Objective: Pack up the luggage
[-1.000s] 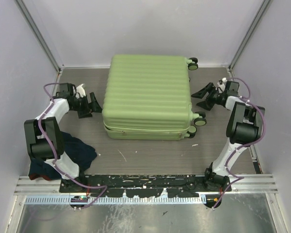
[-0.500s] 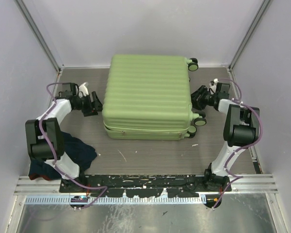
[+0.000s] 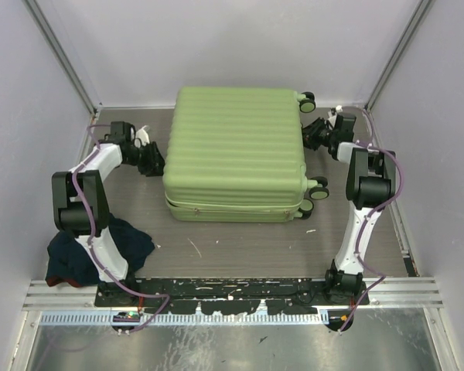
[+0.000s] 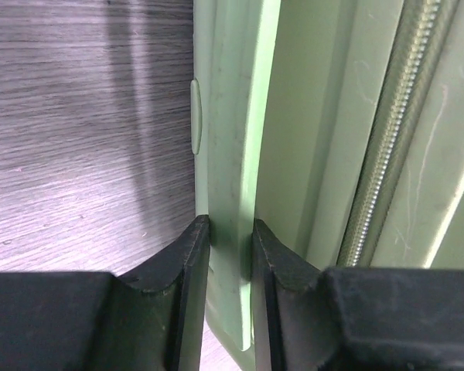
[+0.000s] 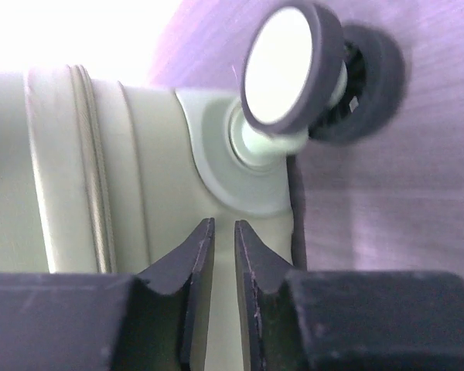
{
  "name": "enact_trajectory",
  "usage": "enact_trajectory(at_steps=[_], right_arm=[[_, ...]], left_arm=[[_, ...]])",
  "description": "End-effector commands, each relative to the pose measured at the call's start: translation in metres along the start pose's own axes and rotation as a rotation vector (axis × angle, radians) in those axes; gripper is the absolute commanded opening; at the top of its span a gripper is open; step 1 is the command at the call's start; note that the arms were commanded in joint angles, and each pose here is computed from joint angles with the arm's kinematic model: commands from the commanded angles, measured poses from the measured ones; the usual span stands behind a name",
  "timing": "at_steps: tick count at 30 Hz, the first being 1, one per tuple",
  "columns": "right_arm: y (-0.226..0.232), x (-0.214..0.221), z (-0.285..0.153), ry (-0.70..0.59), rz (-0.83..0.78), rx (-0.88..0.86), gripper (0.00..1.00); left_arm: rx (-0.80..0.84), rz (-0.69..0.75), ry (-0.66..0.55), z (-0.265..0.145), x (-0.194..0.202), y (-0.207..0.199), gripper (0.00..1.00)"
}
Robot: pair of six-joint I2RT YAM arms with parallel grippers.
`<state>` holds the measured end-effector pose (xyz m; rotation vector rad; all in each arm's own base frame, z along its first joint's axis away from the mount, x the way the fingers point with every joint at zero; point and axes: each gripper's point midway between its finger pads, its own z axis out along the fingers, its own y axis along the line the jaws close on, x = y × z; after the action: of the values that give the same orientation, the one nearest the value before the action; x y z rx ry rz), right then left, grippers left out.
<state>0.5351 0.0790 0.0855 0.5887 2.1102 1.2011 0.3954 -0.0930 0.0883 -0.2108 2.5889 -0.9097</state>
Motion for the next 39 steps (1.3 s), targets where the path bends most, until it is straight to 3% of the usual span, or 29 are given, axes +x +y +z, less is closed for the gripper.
enact_trajectory(at_steps=[1,9,12,23,28,33,39], right_arm=[[0.064,0.004,0.027,0.051,-0.113,-0.180,0.22],[0.034,-0.021,0.062,-0.012,-0.113,-0.106,0.21],[0.011,-0.014,0.062,0.004,-0.076,-0.010,0.32],[-0.013,0.047,-0.007,0.004,0.001,0.134,0.60],[-0.023,0.019,0.028,-0.072,0.007,0.083,0.58],[-0.005,-0.010,0.064,-0.136,-0.018,-0.057,0.55],[-0.005,-0.021,0.106,-0.158,-0.040,-0.109,0.43]], left_arm=[[-0.066,0.021,-0.076,0.007,-0.035,0.016,0.24],[-0.025,0.014,-0.043,0.021,-0.045,0.015,0.23],[-0.033,0.025,-0.032,0.018,-0.041,0.015,0.24],[-0.070,0.060,0.036,-0.003,0.001,0.017,0.25],[-0.072,0.062,0.039,-0.002,0.005,0.019,0.25],[-0.062,0.044,0.080,0.002,0.011,0.024,0.25],[-0.043,0.036,0.086,0.006,-0.004,0.025,0.25]])
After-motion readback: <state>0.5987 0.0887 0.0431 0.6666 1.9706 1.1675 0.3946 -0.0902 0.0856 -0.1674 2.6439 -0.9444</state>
